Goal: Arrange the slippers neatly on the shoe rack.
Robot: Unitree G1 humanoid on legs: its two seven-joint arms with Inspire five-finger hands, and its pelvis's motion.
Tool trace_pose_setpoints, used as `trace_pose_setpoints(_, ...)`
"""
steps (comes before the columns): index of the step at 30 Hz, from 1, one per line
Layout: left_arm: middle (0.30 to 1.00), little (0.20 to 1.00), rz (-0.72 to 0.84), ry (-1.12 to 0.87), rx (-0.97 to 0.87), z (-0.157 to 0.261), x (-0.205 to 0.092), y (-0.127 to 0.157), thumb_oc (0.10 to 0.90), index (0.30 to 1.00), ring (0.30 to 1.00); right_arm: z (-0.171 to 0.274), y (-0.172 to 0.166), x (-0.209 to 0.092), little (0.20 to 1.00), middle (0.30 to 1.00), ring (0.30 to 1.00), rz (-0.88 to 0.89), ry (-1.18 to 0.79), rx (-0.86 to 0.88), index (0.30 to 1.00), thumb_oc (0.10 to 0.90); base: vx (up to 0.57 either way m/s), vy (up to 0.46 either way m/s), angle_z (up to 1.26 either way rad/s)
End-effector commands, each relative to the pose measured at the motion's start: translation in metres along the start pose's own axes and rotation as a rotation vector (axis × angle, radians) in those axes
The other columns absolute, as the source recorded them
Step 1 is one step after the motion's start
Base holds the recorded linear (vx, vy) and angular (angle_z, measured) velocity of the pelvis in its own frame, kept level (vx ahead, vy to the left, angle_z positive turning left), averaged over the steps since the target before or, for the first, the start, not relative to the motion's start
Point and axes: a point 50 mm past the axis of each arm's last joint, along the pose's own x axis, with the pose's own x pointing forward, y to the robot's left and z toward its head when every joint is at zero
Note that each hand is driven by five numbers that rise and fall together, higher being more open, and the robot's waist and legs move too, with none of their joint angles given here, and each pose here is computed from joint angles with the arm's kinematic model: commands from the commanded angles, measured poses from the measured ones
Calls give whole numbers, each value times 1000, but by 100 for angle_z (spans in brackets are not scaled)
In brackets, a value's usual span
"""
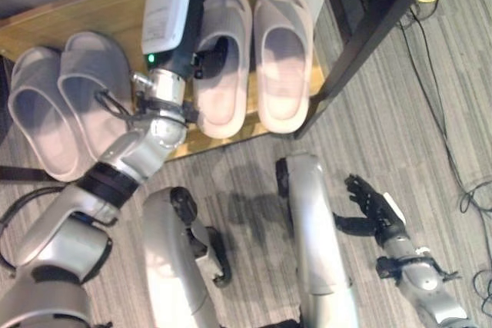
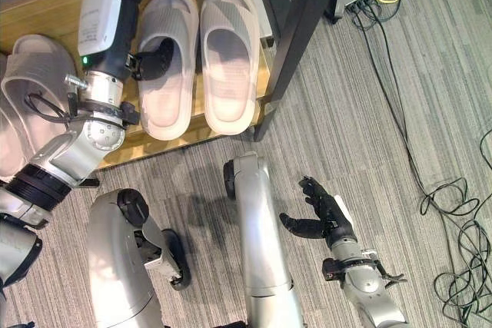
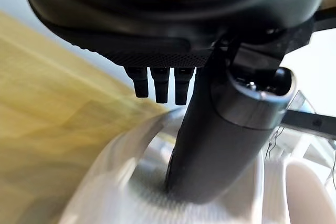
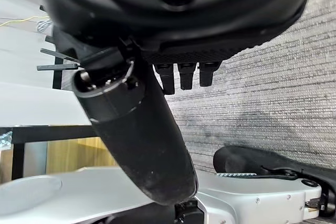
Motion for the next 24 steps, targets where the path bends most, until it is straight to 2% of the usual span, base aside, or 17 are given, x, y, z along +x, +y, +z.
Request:
trace_pose_setpoints(1, 900, 900, 181, -165, -56, 29, 27, 41, 800, 900, 900, 25, 5, -2, 900, 900, 900, 29, -156, -18, 900, 800, 0, 0, 0)
trace_pose_setpoints(9, 900, 900, 177, -186, -134, 35, 13, 38, 800, 900, 900, 22, 6, -3, 900, 900, 900, 28, -139, -30, 900, 800, 0, 0, 0)
trace_pose_setpoints(24, 900, 900, 220, -276, -264, 55, -2, 51, 800, 900, 900, 16, 13, -2, 900, 900, 900, 38, -111, -50, 900, 800, -1, 0, 0)
